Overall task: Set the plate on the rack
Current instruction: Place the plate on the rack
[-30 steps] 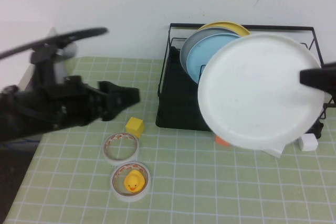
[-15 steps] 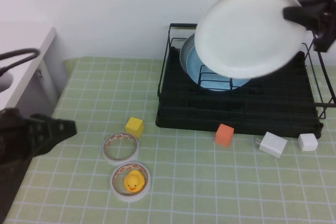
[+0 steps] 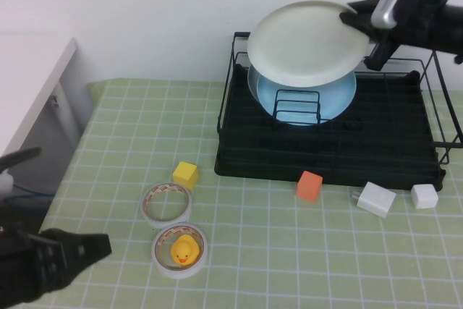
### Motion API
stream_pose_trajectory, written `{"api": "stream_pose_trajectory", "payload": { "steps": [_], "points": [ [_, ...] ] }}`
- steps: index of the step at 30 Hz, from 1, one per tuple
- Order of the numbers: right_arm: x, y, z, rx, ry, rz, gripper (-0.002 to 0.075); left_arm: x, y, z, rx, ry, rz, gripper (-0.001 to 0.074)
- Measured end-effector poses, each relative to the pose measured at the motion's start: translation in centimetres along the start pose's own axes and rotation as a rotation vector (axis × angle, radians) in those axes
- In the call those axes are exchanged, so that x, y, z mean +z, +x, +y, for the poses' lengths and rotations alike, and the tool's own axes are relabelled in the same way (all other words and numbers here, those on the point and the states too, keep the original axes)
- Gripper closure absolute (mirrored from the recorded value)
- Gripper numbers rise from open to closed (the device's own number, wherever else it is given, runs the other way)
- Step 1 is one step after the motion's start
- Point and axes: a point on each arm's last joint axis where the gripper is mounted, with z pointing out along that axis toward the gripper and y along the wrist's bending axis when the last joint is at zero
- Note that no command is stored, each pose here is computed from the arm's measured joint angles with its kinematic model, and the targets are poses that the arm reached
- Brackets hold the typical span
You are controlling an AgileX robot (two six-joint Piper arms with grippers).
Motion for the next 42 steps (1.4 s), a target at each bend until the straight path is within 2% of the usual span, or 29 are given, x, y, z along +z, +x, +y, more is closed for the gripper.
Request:
{"api": "stream_pose_trajectory", "payload": {
  "steps": [10, 22, 42],
  "points": [
    [2.5, 4.6, 0.9, 0.033, -0.017, 0.042, 0.0644, 0.1, 0.6, -0.1, -0.009, 0.029, 0.035, 0.0735],
    [2.7, 5.0, 1.0, 0.006, -0.009, 0.038, 0.0644, 0.0, 0.6, -0.2, -0.004, 0.034, 0.038, 0.0735],
    [2.7, 3.9, 0.8, -0.125, -0.006, 0.037, 0.0645, 0.0, 0.7, -0.2, 0.008, 0.036, 0.041, 0.0736]
  ]
}}
